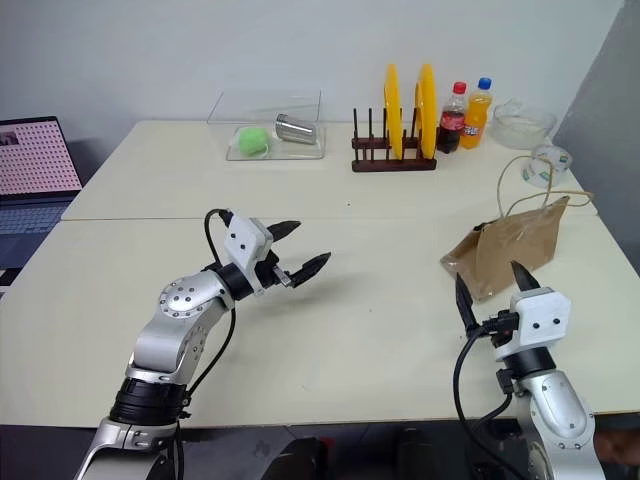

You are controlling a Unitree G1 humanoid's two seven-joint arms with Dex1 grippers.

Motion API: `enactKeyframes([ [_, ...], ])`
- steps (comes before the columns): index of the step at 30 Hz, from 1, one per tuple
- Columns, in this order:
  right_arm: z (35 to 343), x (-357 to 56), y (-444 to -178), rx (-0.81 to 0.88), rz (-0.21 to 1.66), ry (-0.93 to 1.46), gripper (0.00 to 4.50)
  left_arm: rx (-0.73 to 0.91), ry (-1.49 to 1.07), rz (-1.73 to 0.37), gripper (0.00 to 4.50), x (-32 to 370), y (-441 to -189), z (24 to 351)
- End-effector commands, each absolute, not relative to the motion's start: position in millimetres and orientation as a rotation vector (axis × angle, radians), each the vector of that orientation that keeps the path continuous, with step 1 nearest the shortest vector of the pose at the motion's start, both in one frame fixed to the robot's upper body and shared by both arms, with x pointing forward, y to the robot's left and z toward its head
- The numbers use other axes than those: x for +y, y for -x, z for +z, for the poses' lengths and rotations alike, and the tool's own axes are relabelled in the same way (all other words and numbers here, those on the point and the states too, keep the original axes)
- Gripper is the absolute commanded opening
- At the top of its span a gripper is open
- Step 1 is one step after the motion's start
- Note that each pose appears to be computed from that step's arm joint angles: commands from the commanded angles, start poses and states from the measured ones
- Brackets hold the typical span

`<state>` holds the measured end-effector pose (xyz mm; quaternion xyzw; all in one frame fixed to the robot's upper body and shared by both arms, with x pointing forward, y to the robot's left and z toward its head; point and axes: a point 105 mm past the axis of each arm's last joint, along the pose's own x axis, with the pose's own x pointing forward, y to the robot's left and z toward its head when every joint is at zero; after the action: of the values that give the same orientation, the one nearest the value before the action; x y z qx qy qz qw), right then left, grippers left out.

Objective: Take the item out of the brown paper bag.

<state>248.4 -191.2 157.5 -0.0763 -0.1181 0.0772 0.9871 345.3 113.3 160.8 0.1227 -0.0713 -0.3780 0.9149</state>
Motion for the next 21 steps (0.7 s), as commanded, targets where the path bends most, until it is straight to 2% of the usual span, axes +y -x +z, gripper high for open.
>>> enactKeyframes([
  [1, 171.0, -191.5, -245.2, -0.28, 0.154, 0.167, 4.5, -0.219, -0.255, -0.798, 4.46, 109.6, -338.5, 175.6],
  [10, 171.5, -191.0, -243.3, -0.261, 0.16, 0.187, 4.5, -0.208, -0.27, -0.789, 4.46, 107.7, -339.1, 171.9],
  [17, 170.8, -194.0, -247.3, -0.259, 0.164, 0.202, 4.5, -0.238, -0.266, -0.608, 4.46, 130.5, -343.5, 175.4],
  [21, 169.7, -189.4, -251.1, -0.261, 0.189, 0.201, 4.5, -0.216, -0.261, -0.519, 4.46, 142.7, -337.4, 162.1],
])
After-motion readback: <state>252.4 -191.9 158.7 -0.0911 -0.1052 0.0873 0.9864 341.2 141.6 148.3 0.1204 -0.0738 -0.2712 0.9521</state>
